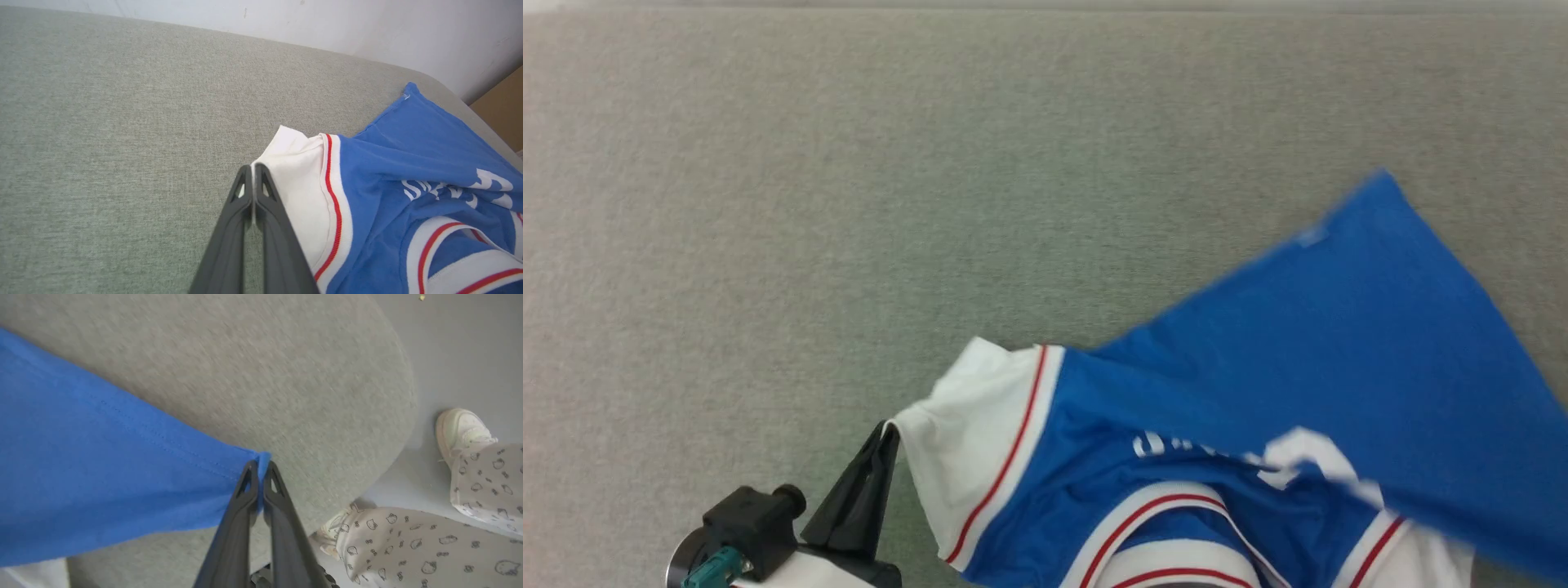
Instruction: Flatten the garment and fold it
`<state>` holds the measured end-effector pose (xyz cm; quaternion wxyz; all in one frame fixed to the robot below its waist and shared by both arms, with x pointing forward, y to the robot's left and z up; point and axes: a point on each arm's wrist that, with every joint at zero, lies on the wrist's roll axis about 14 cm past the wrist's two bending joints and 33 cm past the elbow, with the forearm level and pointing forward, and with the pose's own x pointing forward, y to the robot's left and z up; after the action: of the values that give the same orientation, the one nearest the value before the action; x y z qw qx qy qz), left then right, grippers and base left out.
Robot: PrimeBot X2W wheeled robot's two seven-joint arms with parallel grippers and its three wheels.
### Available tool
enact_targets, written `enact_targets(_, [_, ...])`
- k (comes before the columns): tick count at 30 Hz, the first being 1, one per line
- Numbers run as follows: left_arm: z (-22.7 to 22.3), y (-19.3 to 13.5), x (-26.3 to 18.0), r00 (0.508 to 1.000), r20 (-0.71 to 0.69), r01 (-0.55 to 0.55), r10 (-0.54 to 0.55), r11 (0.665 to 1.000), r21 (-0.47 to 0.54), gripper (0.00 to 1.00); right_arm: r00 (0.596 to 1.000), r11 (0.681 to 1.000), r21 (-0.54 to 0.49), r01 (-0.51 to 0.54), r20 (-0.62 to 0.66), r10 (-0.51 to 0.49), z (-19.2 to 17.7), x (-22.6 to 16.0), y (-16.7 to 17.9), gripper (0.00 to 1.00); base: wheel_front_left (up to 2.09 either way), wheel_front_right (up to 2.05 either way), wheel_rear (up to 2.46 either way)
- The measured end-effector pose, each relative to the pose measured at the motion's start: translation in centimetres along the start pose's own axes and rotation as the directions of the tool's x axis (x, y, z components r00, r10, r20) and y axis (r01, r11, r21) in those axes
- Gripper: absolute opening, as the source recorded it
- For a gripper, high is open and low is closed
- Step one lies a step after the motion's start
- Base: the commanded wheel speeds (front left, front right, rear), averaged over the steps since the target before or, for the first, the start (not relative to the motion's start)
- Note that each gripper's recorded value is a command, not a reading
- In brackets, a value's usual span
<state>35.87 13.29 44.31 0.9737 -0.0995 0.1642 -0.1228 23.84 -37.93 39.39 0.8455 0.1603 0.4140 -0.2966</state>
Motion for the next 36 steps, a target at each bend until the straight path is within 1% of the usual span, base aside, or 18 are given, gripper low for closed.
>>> enact_targets(2, [0.0, -0.2, 0.0, 1.0, -0.001, 0.006, -0.006, 1.0, -0.004, 0.0, 0.998, 0.999, 0.008, 0.039, -0.051, -0.038, -2.6, -0.4, -2.0, 0.0, 0.0, 0.0, 0.0])
enact_targets(5, [0.0, -0.3, -0.1, 1.0, -0.01, 0.016, -0.016, 1.0, 0.008, 0.0, 0.999, 0.999, 0.032, 0.021, -0.047, -0.02, -4.1, 0.0, -1.8, 0.0, 0.0, 0.0, 0.0])
enact_targets(6, [0.1, -0.4, -0.1, 1.0, -0.011, 0.02, -0.02, 1.0, 0.012, 0.0, 1.0, 0.999, 0.037, 0.003, -0.016, -0.002, -3.7, 0.1, -1.2, 0.48, 0.0, 0.0, 0.0])
enact_targets(7, [0.2, -0.5, -0.2, 1.0, -0.009, 0.026, -0.026, 1.0, 0.015, 0.0, 1.0, 0.999, 0.039, -0.02, 0.024, 0.019, -3.0, 0.3, -0.5, 1.0, 0.0, 0.0, 0.0])
enact_targets(9, [0.5, -0.8, -0.3, 0.999, -0.001, 0.035, -0.035, 0.999, 0.019, 0.0, 0.991, 0.997, 0.025, -0.08, 0.114, 0.076, -0.9, 0.4, 1.7, 1.0, 0.0, 0.0, 0.0])
enact_targets(10, [0.6, -0.9, -0.4, 0.999, 0.0, 0.038, -0.038, 0.999, 0.02, 0.0, 0.979, 0.993, -0.01, -0.117, 0.164, 0.117, 0.6, 0.1, 3.3, 1.0, 0.0, 0.0, 0.0])
enact_targets(11, [0.7, -1.0, -0.4, 0.999, 0.004, 0.041, -0.041, 0.999, 0.021, 0.0, 0.964, 0.988, -0.033, -0.15, 0.218, 0.154, 2.1, -0.4, 4.7, 1.0, 0.0, 0.0, 0.0])
enact_targets(13, [1.0, -1.2, -0.6, 0.999, 0.011, 0.046, -0.046, 0.999, 0.024, 0.0, 0.913, 0.972, -0.095, -0.213, 0.336, 0.233, 5.9, -2.0, 7.8, 1.0, 0.0, 0.0, 0.0])
enact_targets(15, [1.1, -1.4, -0.8, 0.999, 0.017, 0.048, -0.048, 0.999, 0.022, 0.0, 0.849, 0.947, -0.176, -0.27, 0.421, 0.32, 9.2, -3.9, 11.1, 1.0, 0.0, 0.0, 0.0])
enact_targets(18, [1.2, -1.3, -0.9, 0.999, 0.02, 0.043, -0.043, 0.999, 0.018, 0.0, 0.762, 0.891, -0.3, -0.341, 0.466, 0.449, 12.8, -6.1, 16.1, 1.0, 0.0, 0.0, 0.0])
enact_targets(19, [1.1, -1.3, -0.9, 0.999, 0.02, 0.042, -0.042, 0.999, 0.016, 0.0, 0.748, 0.872, -0.342, -0.35, 0.459, 0.48, 13.4, -6.3, 17.6, 1.0, 0.0, 0.0, 0.0])
enact_targets(21, [1.2, -1.4, -0.7, 0.998, 0.024, 0.05, -0.05, 0.999, 0.013, 0.0, 0.736, 0.836, -0.406, -0.368, 0.423, 0.529, 14.0, -6.0, 20.2, 1.0, 0.0, 0.0, 0.0])
enact_targets(22, [1.3, -1.5, -0.5, 0.998, 0.025, 0.053, -0.054, 0.999, 0.012, 0.0, 0.741, 0.825, -0.422, -0.375, 0.398, 0.54, 14.0, -5.4, 21.1, 1.0, 0.0, 0.0, 0.0])
enact_targets(25, [1.3, -1.5, 0.0, 0.998, 0.027, 0.057, -0.058, 0.998, 0.007, 0.0, 0.794, 0.798, -0.484, -0.358, 0.293, 0.533, 13.3, -2.5, 22.9, 1.0, 0.0, 0.0, 0.0])
enact_targets(27, [1.2, -1.5, 0.3, 0.998, 0.027, 0.059, -0.059, 0.998, 0.006, 0.0, 0.837, 0.78, -0.527, -0.337, 0.212, 0.504, 12.2, -0.3, 23.4, 1.0, 0.0, 0.0, 0.0])
enact_targets(30, [0.9, -1.3, 0.6, 0.998, 0.02, 0.055, -0.055, 0.998, -0.004, 0.0, 0.876, 0.76, -0.567, -0.319, 0.131, 0.465, 11.1, 2.4, 23.7, 1.0, 0.0, 0.0, 0.0])
enact_targets(32, [0.7, -0.9, 0.8, 0.999, 0.013, 0.039, -0.039, 0.999, -0.007, 0.0, 0.891, 0.748, -0.578, -0.325, 0.079, 0.448, 10.1, 3.9, 24.1, 1.0, 0.0, 0.0, 0.0])
enact_targets(36, [-0.3, 0.0, 0.9, 1.0, -0.017, 0.008, -0.008, 1.0, -0.013, 0.0, 0.901, 0.72, -0.606, -0.338, 0.013, 0.434, 8.7, 6.0, 25.1, 1.0, 0.0, 0.0, 0.0])
